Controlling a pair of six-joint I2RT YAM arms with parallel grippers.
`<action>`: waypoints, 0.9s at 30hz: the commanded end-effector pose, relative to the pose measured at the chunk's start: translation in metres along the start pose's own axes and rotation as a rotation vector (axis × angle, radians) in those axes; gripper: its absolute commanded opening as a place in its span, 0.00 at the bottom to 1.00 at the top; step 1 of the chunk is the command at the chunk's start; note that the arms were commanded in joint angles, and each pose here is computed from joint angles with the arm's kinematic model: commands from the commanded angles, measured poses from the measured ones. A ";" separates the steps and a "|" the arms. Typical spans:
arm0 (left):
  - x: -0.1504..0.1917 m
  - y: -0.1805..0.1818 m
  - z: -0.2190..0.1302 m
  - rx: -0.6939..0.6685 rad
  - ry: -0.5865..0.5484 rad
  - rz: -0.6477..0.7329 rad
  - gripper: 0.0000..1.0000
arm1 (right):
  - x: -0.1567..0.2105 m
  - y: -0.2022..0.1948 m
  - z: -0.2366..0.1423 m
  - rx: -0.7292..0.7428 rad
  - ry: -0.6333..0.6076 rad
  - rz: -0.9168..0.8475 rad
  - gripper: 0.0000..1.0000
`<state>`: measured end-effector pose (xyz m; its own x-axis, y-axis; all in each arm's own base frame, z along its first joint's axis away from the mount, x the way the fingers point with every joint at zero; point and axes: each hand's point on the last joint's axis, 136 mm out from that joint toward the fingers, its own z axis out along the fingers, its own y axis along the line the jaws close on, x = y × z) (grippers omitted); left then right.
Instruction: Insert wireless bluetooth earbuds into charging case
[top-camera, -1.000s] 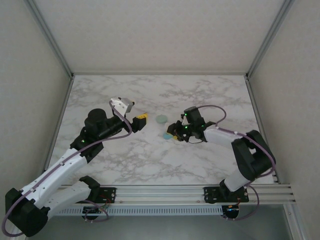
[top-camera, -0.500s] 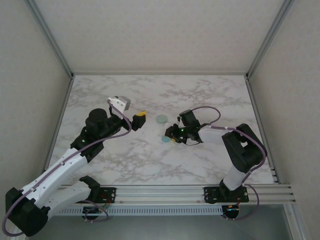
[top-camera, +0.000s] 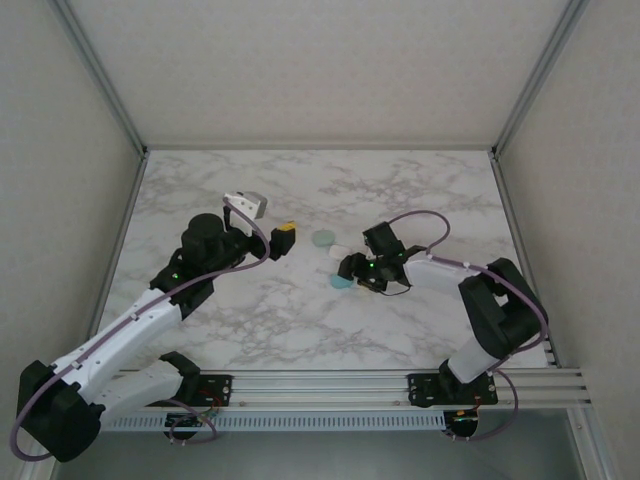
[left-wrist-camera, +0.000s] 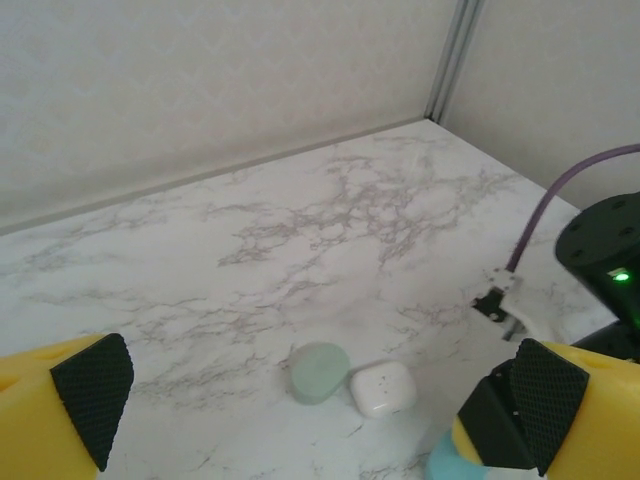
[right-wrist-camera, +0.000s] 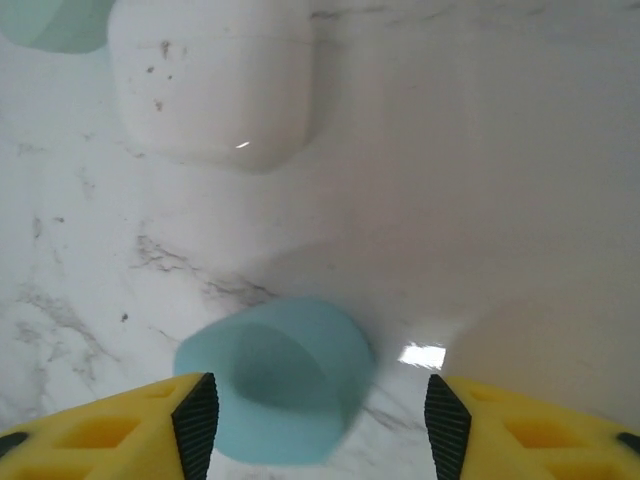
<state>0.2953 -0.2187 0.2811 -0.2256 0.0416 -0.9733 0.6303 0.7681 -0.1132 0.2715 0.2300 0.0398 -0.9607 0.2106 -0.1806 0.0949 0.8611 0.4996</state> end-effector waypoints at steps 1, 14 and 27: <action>-0.011 0.019 -0.006 -0.090 -0.050 -0.010 1.00 | -0.031 -0.022 -0.053 0.223 -0.168 -0.087 0.64; 0.097 0.200 -0.076 -0.850 0.163 -0.160 1.00 | -0.143 -0.134 -0.150 0.681 -0.742 -0.299 0.99; 0.143 0.241 -0.035 -0.752 0.106 -0.146 1.00 | -0.127 -0.083 -0.098 0.209 -0.878 -0.778 0.99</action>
<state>0.3675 0.0029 0.0975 -0.4912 -0.0500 -0.8696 -0.1371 0.9903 0.0204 0.3591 0.0629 0.0724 -0.4797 -0.1812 -0.8585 -0.1713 0.9790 -0.1109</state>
